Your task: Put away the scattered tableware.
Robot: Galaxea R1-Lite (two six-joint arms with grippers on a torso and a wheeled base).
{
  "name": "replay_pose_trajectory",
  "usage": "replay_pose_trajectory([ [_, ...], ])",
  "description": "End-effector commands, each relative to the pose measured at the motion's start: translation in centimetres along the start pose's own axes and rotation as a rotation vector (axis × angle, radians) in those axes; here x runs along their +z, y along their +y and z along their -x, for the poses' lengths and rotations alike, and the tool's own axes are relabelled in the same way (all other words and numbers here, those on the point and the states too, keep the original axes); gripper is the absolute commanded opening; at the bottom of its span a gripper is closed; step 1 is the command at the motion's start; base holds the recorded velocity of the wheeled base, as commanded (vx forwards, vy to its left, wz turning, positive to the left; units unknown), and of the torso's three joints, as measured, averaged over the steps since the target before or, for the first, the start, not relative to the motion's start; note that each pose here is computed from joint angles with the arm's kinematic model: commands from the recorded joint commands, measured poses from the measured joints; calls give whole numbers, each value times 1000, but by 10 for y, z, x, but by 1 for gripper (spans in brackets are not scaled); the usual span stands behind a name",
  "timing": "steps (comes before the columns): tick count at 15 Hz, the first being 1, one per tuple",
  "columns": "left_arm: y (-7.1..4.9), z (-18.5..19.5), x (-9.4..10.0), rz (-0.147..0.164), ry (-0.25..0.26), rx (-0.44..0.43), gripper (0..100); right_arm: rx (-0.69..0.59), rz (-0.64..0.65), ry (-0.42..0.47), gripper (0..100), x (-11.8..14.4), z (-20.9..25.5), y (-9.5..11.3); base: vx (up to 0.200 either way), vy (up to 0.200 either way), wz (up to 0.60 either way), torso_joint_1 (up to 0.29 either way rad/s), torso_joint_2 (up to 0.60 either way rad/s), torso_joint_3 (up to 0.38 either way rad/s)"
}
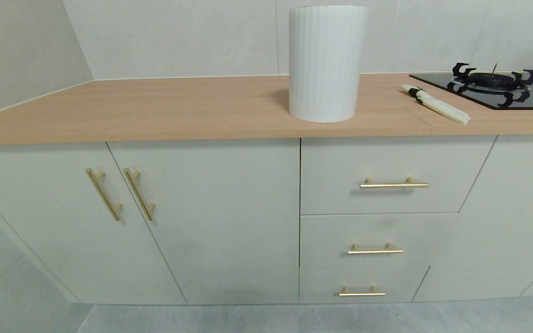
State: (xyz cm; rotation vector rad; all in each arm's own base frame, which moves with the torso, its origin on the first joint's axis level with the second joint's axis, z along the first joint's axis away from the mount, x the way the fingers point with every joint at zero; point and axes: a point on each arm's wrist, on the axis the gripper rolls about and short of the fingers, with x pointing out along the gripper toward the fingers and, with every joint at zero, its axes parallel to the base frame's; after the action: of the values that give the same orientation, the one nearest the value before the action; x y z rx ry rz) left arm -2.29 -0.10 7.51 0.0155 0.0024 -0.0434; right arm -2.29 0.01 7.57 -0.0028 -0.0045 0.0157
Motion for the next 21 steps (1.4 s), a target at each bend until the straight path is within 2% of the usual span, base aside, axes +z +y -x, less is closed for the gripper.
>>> replay_pose_trajectory([
  [1, 0, 0, 0, 0, 0, 0, 100, 1, 0, 1, 100, 0, 0, 0, 200, 0, 0, 2, -2, -2],
  [9, 0, 0, 0, 0, 0, 0, 100, 1, -3, 1, 100, 0, 0, 0, 200, 0, 0, 4, 2, 7],
  [21, 0, 0, 0, 0, 0, 0, 100, 1, -4, 1, 100, 0, 0, 0, 0, 0, 0, 0, 0, 0],
])
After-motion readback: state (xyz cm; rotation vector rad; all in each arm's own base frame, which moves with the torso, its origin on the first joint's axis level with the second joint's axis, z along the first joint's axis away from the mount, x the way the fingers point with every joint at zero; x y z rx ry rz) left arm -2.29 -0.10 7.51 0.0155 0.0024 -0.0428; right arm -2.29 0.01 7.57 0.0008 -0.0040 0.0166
